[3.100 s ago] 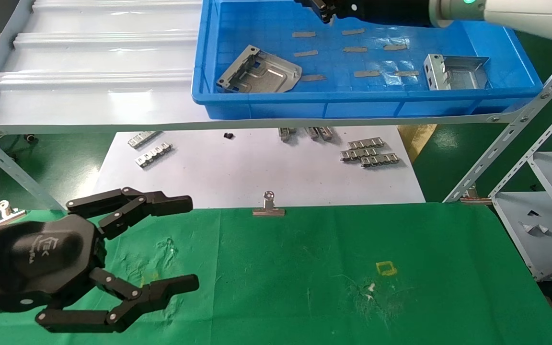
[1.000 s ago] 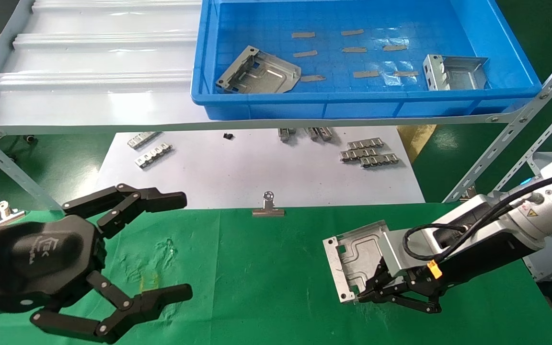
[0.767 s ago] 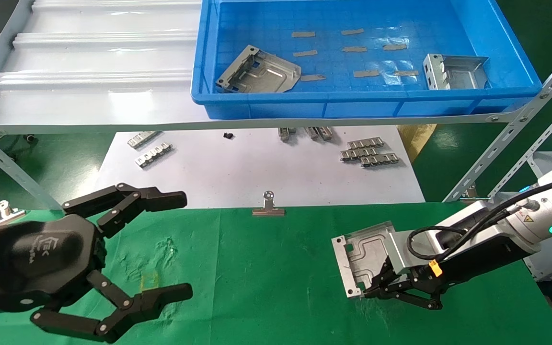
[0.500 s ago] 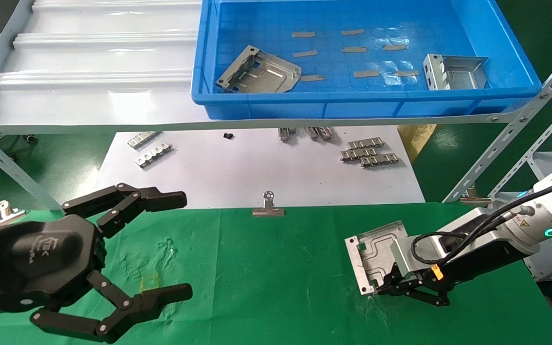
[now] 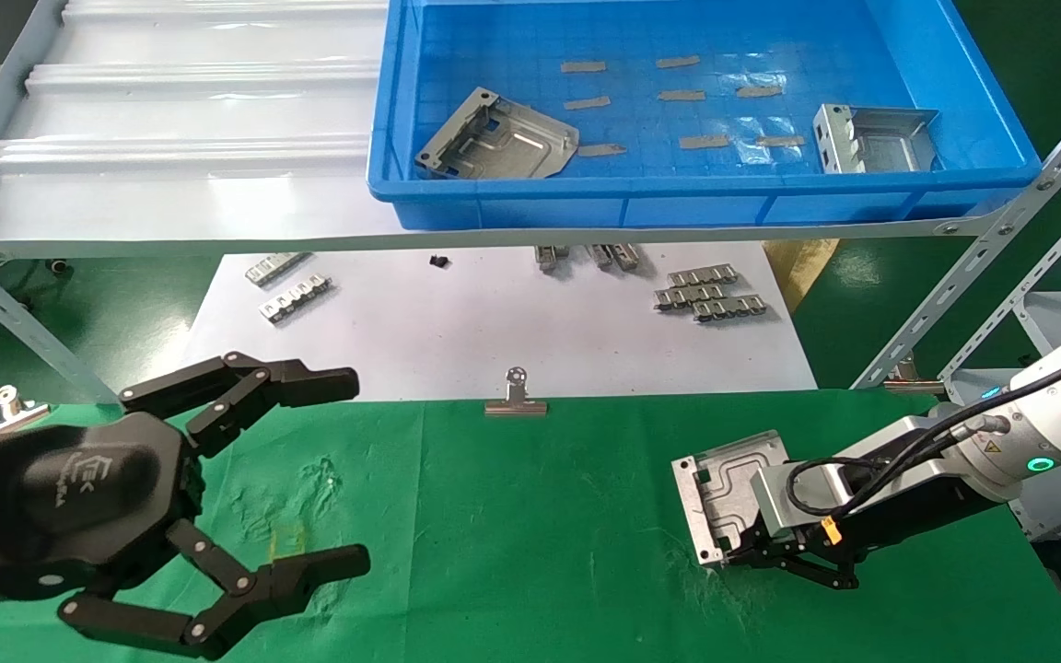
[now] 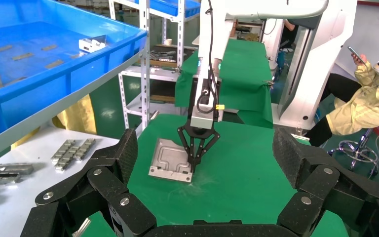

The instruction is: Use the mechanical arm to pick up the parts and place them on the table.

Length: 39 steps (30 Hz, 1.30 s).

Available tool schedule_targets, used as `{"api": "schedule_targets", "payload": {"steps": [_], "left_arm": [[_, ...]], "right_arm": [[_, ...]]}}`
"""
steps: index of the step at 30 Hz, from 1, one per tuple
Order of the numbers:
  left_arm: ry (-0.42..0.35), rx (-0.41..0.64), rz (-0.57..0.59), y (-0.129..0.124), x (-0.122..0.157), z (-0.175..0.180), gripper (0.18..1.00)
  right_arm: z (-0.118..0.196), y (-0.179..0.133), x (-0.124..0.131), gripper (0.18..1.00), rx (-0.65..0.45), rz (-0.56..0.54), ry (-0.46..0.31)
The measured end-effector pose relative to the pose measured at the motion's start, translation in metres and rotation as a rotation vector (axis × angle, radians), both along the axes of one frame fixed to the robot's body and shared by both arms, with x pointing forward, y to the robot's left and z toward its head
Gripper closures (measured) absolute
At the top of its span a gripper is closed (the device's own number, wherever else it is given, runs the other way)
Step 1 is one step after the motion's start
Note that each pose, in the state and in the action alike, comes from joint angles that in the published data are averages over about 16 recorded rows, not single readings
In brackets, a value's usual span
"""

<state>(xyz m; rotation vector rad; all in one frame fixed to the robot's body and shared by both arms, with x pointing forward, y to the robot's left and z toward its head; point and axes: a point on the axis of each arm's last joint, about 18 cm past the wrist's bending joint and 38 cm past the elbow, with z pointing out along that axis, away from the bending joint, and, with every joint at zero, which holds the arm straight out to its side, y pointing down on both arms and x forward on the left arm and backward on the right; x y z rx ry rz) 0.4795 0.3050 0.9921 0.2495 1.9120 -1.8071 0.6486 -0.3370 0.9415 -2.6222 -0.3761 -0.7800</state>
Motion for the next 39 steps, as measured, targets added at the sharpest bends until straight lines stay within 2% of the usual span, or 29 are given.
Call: {"api": "schedule_targets", "payload": {"steps": [12,22,28,39], "left_arm": [[0.0,0.0,0.0,0.0,0.0,0.0,0.184],[0.0,0.0,0.0,0.0,0.0,0.0,0.184],[0.0,0.0,0.0,0.0,0.0,0.0,0.184],[0.0,0.0,0.0,0.0,0.0,0.0,0.184]], "right_arm": [[-0.01,-0.001,0.01,0.973,-0.028,-0.018,-0.005],[0.01,-0.001,0.007,0.892,-0.009,-0.003,-0.026],[0.031,0.006,-0.003,0.795,0.102,0.019,-0.028],[0.064,0.028,-0.025,0.54,0.463,0.075,-0.007]]}}
